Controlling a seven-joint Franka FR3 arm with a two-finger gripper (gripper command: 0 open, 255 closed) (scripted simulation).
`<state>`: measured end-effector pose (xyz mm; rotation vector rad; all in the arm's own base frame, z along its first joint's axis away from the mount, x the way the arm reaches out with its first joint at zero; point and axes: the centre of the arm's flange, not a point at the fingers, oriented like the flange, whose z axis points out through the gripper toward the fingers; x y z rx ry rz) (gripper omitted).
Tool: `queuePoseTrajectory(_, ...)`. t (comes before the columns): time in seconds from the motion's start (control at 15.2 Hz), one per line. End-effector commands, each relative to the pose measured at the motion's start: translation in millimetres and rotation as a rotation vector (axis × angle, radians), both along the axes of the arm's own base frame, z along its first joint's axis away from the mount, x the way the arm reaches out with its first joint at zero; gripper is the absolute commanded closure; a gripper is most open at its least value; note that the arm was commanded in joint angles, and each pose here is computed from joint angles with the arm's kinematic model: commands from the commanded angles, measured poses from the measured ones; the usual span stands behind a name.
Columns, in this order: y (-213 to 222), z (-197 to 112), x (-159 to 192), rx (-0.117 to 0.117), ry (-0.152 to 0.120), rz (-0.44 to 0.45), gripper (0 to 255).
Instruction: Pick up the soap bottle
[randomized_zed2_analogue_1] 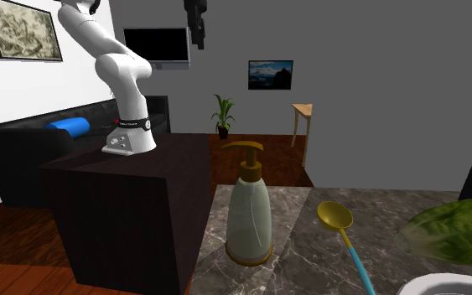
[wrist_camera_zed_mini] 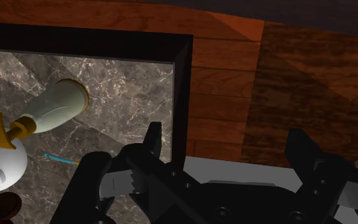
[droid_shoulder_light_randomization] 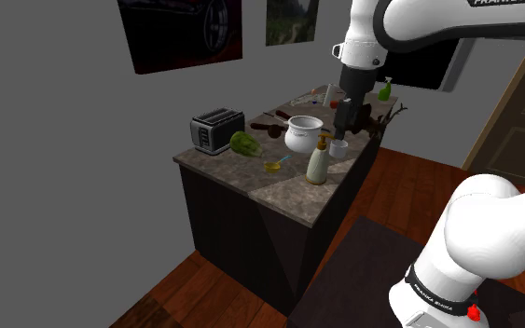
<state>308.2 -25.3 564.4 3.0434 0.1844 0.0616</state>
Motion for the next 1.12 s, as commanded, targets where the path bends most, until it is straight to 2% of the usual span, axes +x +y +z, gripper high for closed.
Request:
queuePoseTrajectory(0.0, 0, 0, 0, 0.0, 0.0, 0.0, 0)
queuePoseTrajectory(1.06, -177, -81, 90, 0.02, 0.015, 0.044, 0)
